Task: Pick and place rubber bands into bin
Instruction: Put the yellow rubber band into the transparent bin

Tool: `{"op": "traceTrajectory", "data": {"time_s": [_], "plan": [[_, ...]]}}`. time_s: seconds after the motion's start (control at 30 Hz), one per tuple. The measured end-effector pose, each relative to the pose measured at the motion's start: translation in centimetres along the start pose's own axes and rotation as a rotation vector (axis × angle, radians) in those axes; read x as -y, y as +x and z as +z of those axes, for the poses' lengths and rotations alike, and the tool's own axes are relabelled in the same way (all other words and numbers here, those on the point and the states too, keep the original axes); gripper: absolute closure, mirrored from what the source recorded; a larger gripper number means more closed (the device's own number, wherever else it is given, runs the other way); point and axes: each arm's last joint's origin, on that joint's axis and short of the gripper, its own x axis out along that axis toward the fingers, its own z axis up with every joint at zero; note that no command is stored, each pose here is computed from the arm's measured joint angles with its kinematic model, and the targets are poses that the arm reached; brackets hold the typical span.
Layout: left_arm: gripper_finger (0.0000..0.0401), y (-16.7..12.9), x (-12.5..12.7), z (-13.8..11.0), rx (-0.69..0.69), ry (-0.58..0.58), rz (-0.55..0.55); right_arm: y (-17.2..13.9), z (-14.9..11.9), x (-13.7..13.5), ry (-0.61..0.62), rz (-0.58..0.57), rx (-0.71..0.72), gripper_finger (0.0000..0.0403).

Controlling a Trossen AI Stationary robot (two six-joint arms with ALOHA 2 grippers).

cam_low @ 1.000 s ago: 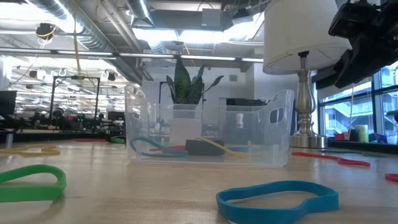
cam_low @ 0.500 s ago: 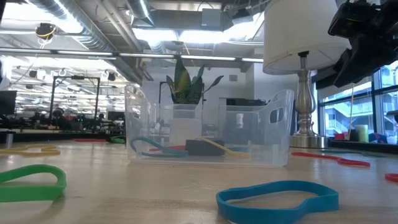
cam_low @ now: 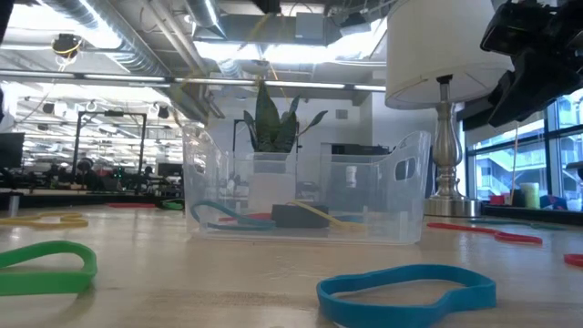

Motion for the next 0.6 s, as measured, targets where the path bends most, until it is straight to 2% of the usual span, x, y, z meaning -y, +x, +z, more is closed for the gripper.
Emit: {"op": "traceTrajectory", "data": {"time_s": [0.33, 0.6], "plan": [[0.0400, 5.5, 2.5, -2.4, -0.243, 0.054, 0.004, 0.0, 0.0, 0.0, -0.002, 0.000, 0.001, 0.0389], [0.0400, 7.6, 2.6, -3.2, -0.321, 0.077, 0.073, 0.0, 0.1, 0.0, 0.002, 0.005, 0.008, 0.0389]]}}
